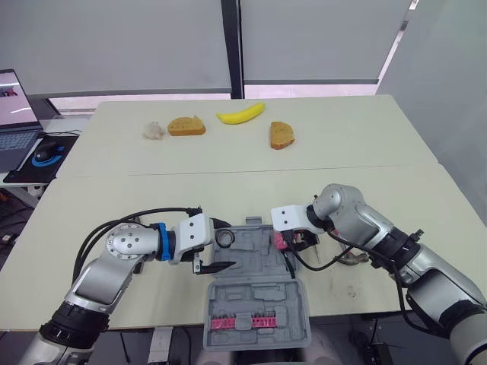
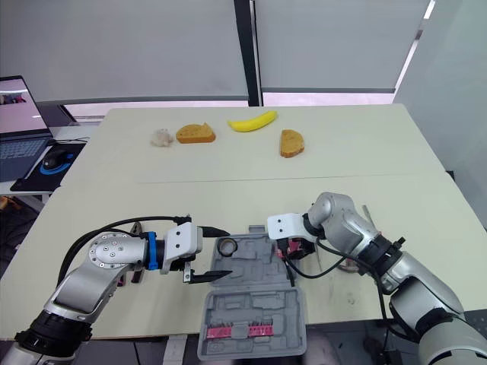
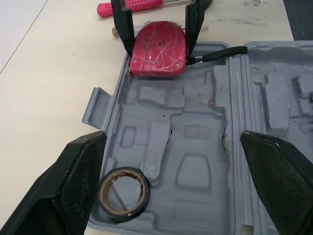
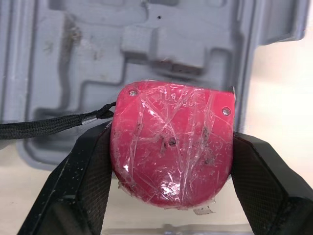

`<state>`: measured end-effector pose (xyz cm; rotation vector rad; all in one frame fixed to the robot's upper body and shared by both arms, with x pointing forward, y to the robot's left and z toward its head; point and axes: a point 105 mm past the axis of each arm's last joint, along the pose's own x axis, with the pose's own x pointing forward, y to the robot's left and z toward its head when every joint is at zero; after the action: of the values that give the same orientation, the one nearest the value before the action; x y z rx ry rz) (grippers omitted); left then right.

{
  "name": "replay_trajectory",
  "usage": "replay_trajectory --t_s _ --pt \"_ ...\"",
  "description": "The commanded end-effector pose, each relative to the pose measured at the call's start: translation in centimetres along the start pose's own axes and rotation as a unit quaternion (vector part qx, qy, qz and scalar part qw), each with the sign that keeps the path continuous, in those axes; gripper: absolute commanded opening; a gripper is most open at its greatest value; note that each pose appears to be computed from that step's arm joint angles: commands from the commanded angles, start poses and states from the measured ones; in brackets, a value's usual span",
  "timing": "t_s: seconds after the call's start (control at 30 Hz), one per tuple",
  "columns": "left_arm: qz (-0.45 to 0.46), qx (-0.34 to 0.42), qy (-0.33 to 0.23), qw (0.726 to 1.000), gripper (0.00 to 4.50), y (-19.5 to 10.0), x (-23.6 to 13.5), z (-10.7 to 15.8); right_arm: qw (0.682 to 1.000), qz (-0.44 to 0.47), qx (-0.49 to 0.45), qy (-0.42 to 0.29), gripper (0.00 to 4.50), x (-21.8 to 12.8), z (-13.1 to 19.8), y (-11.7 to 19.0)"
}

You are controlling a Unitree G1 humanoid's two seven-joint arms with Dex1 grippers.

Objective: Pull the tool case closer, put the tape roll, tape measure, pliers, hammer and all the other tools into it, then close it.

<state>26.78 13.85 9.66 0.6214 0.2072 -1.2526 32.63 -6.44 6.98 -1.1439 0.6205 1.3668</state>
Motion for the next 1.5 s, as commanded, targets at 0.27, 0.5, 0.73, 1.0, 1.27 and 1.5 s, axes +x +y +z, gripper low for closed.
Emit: replay_trajectory --t_s 0.27,0.5,0.73,1.0,1.27,1.5 --pt "-0.001 0.013 -0.010 1.000 4.50 -0.1 0.2 0.6 0.999 -0.025 -0.031 -0.019 3.14 -0.6 1.8 -1.3" --pt "-0.006 0.016 -0.013 1.000 4.50 -0.4 0.4 0.8 0.998 -0.033 -0.042 -0.022 3.85 -0.7 2.1 -1.7" --pt "-0.011 0.013 -0.020 1.000 4.50 -0.8 0.5 1.2 0.997 -0.048 -0.035 -0.042 4.47 -2.4 2.5 -1.8" --pt "-0.001 0.001 -0.023 1.000 4.50 -0.6 0.1 1.3 0.991 -0.044 -0.032 -0.125 4.47 -5.0 2.6 0.2" --pt "-0.005 0.001 -0.026 1.000 4.50 -0.5 0.1 1.5 0.986 -0.060 -0.011 -0.153 2.92 -4.4 2.0 0.7" --pt "-0.008 0.003 -0.024 1.000 4.50 -0.4 0.1 1.5 0.984 -0.072 -0.002 -0.160 1.45 -3.8 1.9 0.5"
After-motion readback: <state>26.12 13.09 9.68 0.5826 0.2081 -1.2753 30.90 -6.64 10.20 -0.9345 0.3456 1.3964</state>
